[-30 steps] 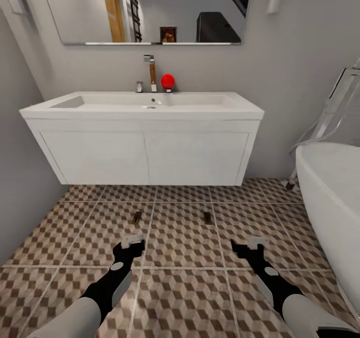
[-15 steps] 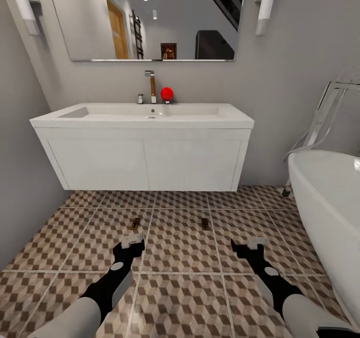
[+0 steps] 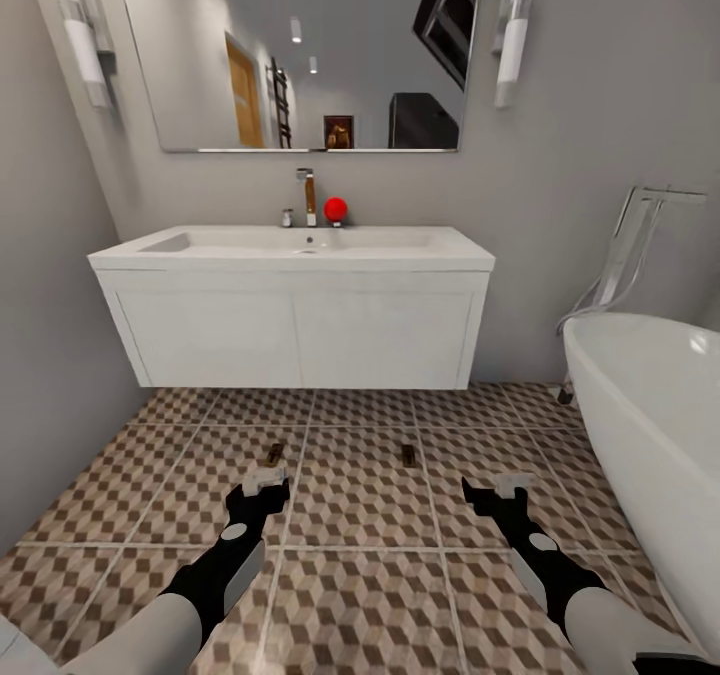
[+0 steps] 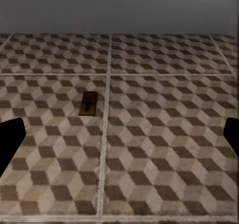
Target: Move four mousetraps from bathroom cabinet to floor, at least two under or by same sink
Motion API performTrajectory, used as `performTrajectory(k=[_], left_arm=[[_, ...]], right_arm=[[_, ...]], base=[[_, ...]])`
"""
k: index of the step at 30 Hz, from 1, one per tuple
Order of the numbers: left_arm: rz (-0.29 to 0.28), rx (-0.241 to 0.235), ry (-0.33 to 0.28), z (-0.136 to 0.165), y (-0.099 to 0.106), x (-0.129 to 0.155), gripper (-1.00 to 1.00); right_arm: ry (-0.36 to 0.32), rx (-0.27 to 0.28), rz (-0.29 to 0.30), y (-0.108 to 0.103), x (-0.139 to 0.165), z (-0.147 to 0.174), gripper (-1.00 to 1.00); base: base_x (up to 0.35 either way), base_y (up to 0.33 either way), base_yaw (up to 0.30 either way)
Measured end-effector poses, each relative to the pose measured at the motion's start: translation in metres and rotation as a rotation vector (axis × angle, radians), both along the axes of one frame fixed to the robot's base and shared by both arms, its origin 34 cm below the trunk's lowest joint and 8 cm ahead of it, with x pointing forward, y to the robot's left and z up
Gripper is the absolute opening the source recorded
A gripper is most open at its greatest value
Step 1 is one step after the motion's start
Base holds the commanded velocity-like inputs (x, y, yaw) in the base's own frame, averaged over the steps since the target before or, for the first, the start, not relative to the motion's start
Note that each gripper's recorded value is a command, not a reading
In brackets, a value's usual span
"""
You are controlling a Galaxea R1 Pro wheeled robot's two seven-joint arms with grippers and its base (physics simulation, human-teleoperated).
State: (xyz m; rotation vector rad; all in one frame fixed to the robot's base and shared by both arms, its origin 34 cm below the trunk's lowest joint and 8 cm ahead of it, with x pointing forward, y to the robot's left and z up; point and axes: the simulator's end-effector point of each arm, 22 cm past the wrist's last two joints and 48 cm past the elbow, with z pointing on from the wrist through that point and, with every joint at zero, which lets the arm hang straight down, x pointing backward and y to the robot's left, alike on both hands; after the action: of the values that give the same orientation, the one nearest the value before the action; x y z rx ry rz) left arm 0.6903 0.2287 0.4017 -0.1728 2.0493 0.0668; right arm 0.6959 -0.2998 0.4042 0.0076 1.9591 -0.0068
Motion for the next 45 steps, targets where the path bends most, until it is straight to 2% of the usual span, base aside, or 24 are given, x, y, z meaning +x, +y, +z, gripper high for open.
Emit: performTrajectory(k=[19, 22, 27, 29, 34, 45], left_arm=[[-0.010, -0.005, -0.066, 0.049, -0.002, 0.008, 1.00], [-0.006, 0.002, -0.066, 0.055, 0.003, 0.010, 1.00], [0.019, 0.022, -0.056, 0.062, 0.025, 0.011, 1.00], [0.032, 0.036, -0.028, 0.055, 0.040, 0.005, 1.00], [0.044, 0.047, 0.038, 0.038, 0.048, -0.010, 1.00], [0.074, 0.088, 0.224, -0.006, 0.073, -0.063, 1.00]], right_arm=[[-0.066, -0.001, 0.002, 0.000, 0.007, 0.049, 1.00], [-0.065, 0.000, 0.001, 0.000, 0.009, 0.056, 1.00], [-0.053, 0.007, -0.007, -0.001, 0.009, 0.061, 1.00], [-0.003, 0.010, -0.011, -0.002, -0.003, 0.045, 1.00], [0.067, 0.013, -0.015, -0.002, -0.019, 0.029, 1.00], [0.225, 0.019, -0.025, -0.004, -0.063, -0.004, 1.00]], base=[[-0.022, 0.000, 0.000], [0.000, 0.000, 0.000], [0.000, 0.000, 0.000], [0.000, 0.000, 0.000], [0.000, 0.000, 0.000], [0.000, 0.000, 0.000]])
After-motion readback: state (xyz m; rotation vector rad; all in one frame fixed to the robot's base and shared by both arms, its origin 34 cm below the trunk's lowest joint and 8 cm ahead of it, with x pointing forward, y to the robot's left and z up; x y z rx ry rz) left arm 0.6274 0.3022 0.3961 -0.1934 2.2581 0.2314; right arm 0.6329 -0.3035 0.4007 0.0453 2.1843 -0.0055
